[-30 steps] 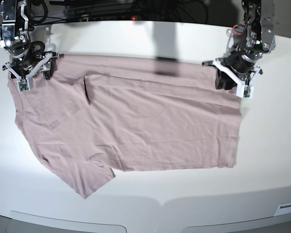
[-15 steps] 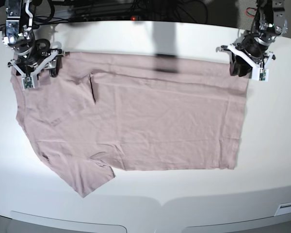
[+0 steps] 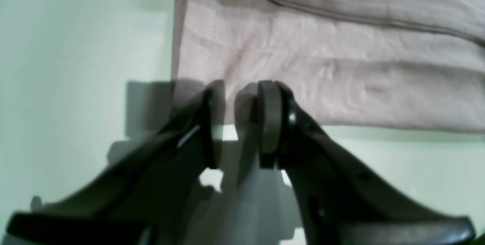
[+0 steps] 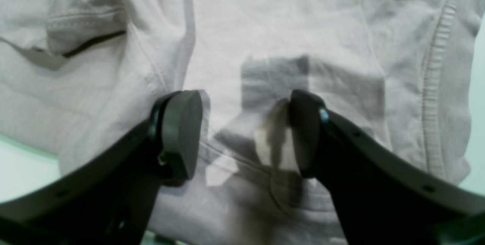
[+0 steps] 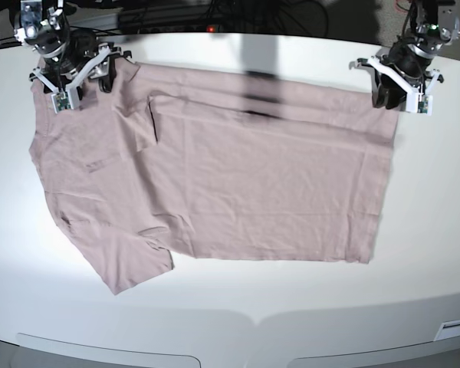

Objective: Fold the T-shirt properly
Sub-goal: 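Drag the folded shirt with both grippers toward the robot, then release the shirt and raise both grippers away from the fold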

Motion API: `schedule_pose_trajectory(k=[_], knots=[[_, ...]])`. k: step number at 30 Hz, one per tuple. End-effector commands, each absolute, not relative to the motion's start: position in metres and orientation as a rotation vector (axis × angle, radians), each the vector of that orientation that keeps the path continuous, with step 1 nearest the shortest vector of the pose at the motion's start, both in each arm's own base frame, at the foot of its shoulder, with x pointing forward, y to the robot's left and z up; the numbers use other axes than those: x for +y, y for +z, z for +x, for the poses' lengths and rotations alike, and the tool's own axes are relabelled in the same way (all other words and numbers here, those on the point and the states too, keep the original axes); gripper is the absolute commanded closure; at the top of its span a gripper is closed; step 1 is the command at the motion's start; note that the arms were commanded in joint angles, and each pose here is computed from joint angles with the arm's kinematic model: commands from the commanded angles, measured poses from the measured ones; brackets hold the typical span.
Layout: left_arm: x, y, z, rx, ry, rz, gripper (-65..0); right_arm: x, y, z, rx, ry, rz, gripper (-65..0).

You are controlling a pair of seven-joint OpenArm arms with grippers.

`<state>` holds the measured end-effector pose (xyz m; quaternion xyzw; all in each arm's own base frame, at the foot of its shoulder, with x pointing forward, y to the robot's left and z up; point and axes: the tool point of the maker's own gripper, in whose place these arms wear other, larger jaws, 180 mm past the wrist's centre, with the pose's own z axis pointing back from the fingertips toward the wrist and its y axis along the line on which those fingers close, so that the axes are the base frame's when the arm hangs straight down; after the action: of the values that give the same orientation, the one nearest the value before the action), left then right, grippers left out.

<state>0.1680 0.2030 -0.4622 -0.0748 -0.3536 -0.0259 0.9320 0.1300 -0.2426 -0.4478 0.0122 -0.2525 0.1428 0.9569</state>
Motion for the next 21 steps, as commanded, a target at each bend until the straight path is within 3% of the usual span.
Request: schedule_pose_trajectory(k=[1,8,21], knots=[[0.23,-0.504,0.093,-0.369,-0.068,-0.033,-15.9,-0.253,-0.459,0.105,-0.382,0.34,-0.019,-37.1],[0.262,-0.499,0.074,-0.344,-0.002,0.029,-15.9,-0.281,-0.452,0.11,-0.362,0.396,-0.112,-37.1],[0.254,-0.505,0.021,-0.223,0.04,-0.012,-15.9,-0.292,-0.449,0.109,-0.336,0.411,-0.134,-37.1]])
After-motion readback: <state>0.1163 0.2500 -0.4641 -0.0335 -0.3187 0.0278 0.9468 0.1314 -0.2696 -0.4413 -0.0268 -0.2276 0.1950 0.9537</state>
